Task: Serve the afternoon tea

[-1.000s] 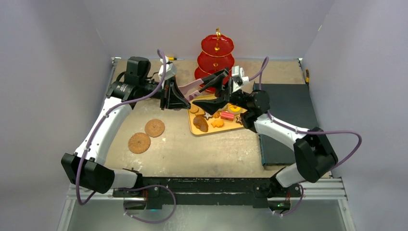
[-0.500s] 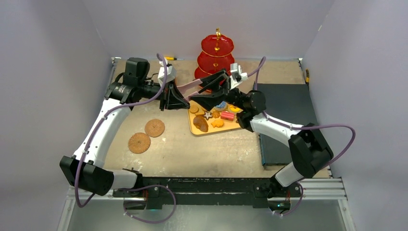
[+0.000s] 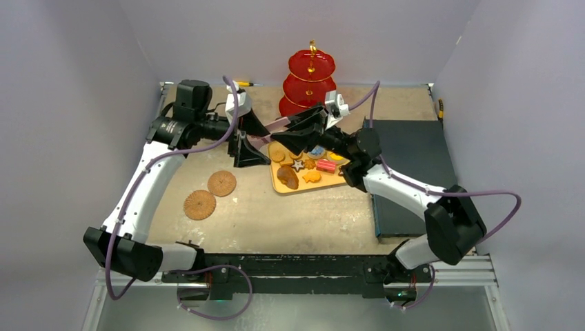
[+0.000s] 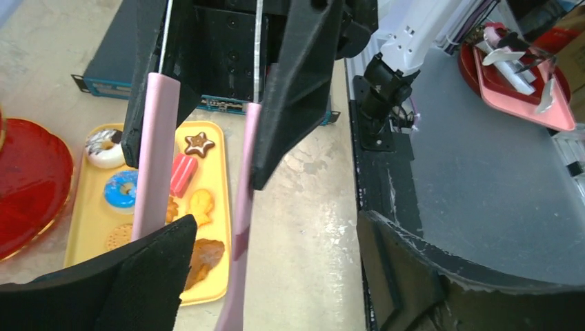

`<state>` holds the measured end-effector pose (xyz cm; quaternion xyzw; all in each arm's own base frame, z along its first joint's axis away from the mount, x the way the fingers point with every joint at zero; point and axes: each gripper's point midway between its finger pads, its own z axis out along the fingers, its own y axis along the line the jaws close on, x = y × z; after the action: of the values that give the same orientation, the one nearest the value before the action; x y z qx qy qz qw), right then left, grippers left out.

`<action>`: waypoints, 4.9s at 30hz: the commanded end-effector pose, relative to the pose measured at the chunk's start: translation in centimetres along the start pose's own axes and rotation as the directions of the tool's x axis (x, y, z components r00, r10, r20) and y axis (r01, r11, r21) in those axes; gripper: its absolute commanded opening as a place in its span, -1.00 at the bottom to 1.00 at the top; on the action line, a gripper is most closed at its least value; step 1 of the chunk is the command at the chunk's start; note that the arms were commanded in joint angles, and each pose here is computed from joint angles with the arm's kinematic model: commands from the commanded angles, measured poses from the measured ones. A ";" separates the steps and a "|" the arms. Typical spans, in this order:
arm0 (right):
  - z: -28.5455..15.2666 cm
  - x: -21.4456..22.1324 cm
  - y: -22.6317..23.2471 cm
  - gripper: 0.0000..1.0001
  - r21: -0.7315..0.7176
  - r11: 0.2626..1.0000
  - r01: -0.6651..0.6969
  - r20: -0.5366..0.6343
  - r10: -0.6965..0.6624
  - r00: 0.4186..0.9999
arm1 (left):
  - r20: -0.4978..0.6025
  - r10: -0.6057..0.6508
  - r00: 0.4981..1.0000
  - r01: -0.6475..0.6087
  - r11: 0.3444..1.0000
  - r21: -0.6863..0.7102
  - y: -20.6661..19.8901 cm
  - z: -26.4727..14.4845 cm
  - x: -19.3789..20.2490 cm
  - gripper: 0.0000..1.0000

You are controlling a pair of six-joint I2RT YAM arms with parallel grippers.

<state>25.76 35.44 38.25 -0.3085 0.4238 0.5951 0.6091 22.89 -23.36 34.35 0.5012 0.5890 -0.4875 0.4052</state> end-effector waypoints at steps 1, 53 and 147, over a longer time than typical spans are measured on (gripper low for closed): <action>0.3 -2.4 -1.3 0.05 0.108 0.985 0.134 -0.015 -0.133 0.991 | 0.000 0.094 0.996 -0.094 0.994 -0.055 -0.4 -0.7 -2.0 0.83; -18.9 12.1 -17.7 0.45 0.797 0.464 0.387 -0.356 -0.156 0.921 | -0.287 -0.126 0.950 -0.130 0.673 -0.728 12.4 -8.4 0.4 0.98; -24.9 8.3 -23.5 0.42 0.907 0.283 0.312 -0.282 -0.142 0.949 | -0.340 -0.019 0.940 -0.230 0.701 -0.675 11.2 -8.5 -0.7 0.98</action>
<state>43.83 14.83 16.26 -0.0003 0.6886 0.1173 0.7156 34.59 -14.74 33.43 0.4032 0.7757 -0.1140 0.4719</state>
